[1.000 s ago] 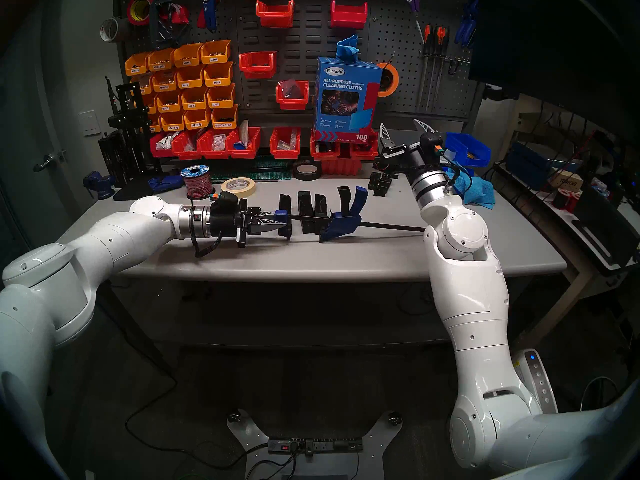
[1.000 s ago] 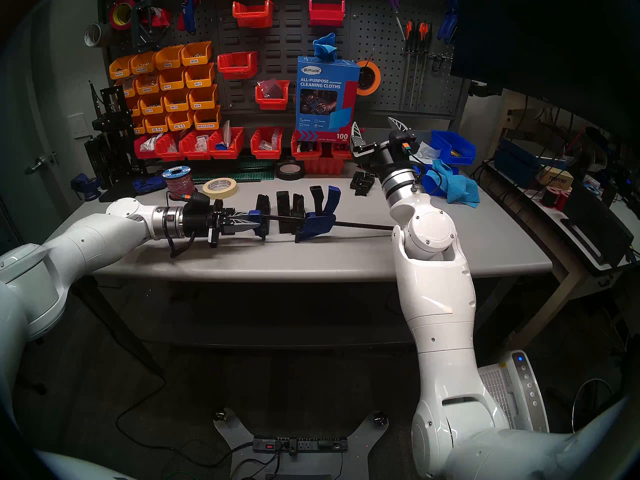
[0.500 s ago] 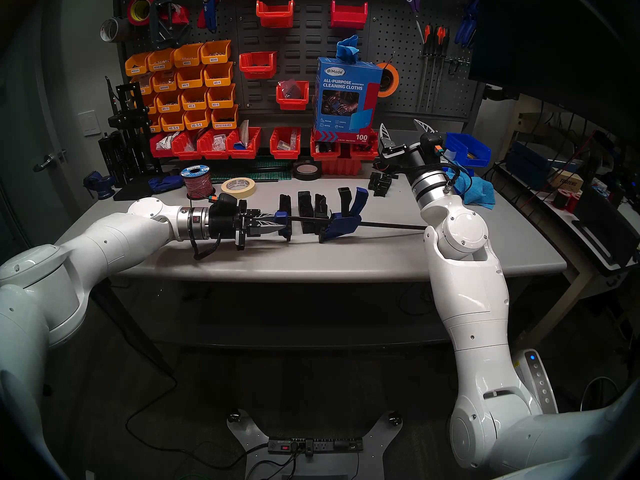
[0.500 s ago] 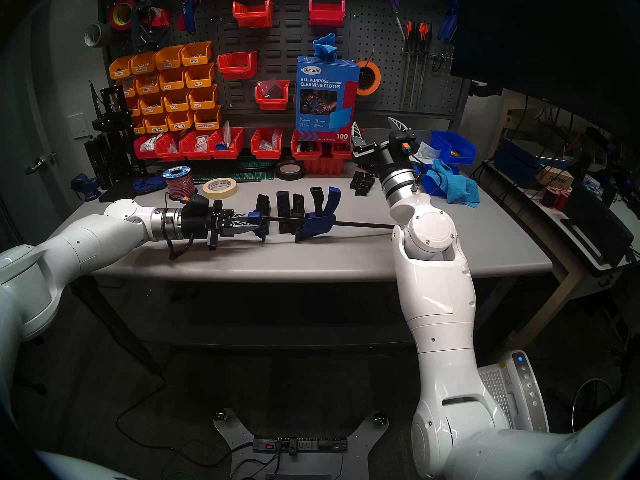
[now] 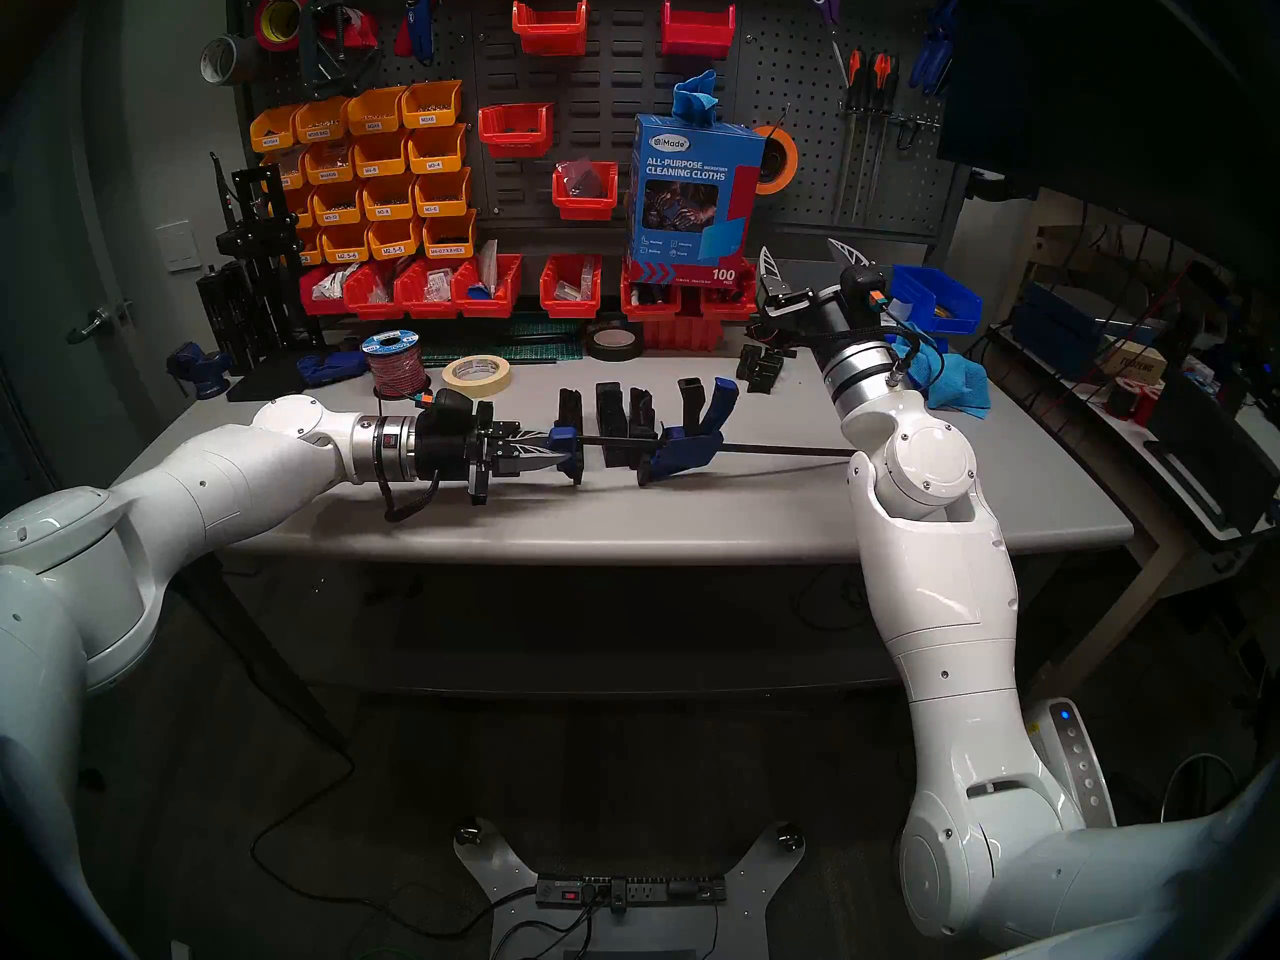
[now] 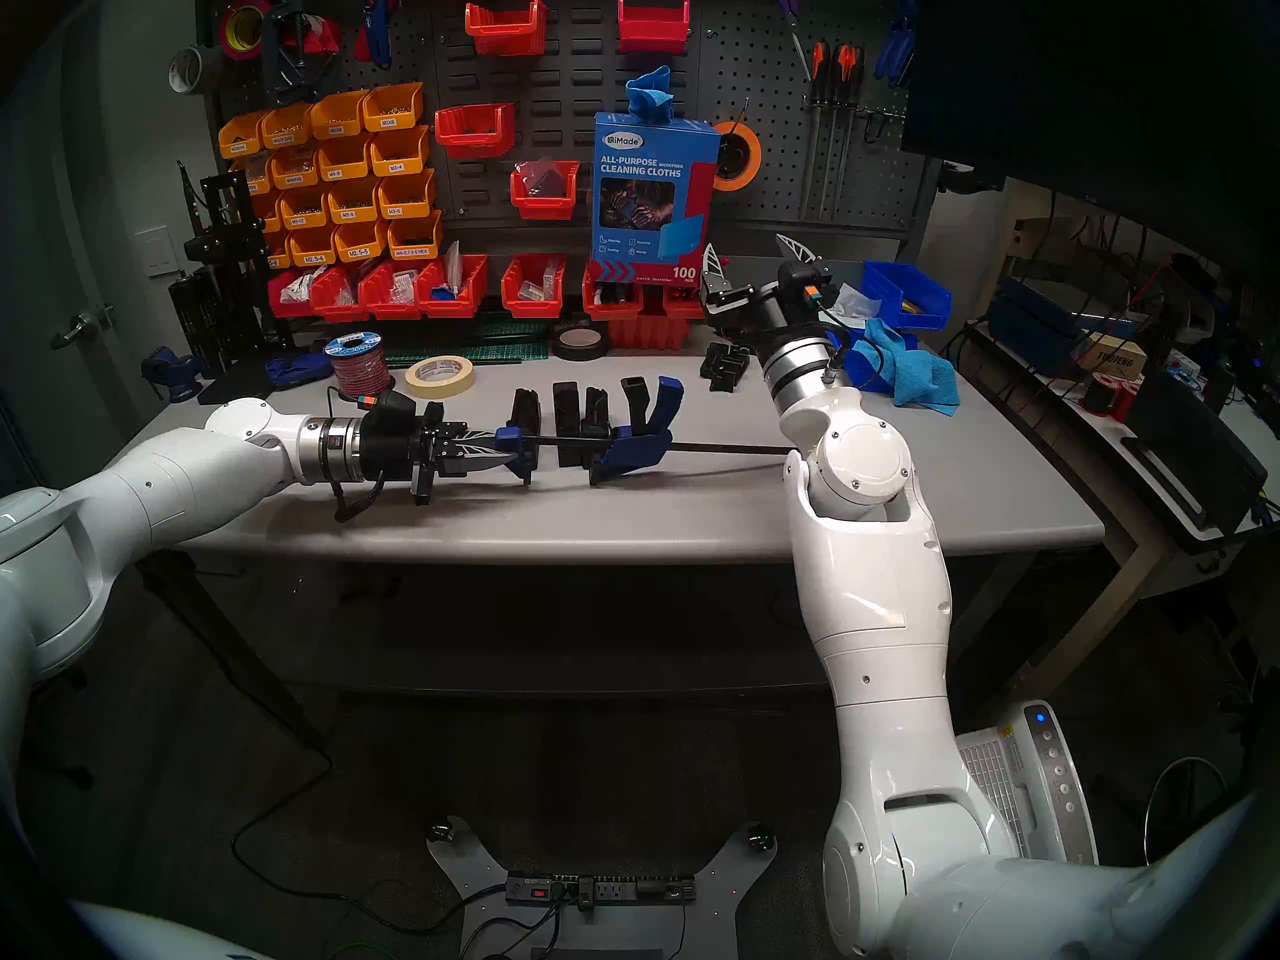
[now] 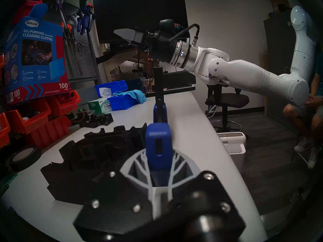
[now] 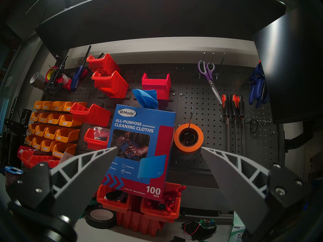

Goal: Clamp the two 3D printed pieces together with the clamp

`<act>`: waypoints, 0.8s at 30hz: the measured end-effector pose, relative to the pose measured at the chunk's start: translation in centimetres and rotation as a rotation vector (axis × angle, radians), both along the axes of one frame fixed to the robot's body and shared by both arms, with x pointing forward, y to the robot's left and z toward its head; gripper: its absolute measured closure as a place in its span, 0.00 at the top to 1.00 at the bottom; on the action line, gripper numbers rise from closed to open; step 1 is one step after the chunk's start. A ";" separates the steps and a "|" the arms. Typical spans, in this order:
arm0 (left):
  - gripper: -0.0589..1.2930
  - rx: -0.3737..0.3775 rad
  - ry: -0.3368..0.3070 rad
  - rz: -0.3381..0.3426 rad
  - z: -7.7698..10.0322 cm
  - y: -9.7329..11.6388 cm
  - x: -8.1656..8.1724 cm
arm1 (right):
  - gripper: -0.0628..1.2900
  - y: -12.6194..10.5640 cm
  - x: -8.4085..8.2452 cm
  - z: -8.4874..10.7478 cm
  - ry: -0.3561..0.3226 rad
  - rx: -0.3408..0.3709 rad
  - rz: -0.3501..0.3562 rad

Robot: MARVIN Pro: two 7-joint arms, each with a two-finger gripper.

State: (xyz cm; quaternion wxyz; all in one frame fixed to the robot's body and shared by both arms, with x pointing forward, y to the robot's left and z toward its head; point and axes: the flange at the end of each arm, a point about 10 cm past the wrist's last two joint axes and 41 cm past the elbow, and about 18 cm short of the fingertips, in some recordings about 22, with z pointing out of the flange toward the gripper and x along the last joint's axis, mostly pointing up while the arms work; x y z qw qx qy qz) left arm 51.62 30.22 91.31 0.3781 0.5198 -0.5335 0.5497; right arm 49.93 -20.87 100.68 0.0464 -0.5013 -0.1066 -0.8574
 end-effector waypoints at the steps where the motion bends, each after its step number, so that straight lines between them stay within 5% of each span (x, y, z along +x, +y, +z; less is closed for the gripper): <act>1: 0.10 0.000 0.000 0.000 0.0 0.0 0.0 | 0.97 0.0 0.0 0.0 0.000 0.000 0.000; 11: 0.10 0.002 -0.002 0.001 0.0 0.0 -0.1 | 0.97 0.3 0.1 0.0 0.002 -0.010 0.002; 24: 0.10 0.004 -0.007 0.004 0.1 0.0 -0.1 | 0.97 5.3 0.6 2.0 -0.032 -0.072 0.041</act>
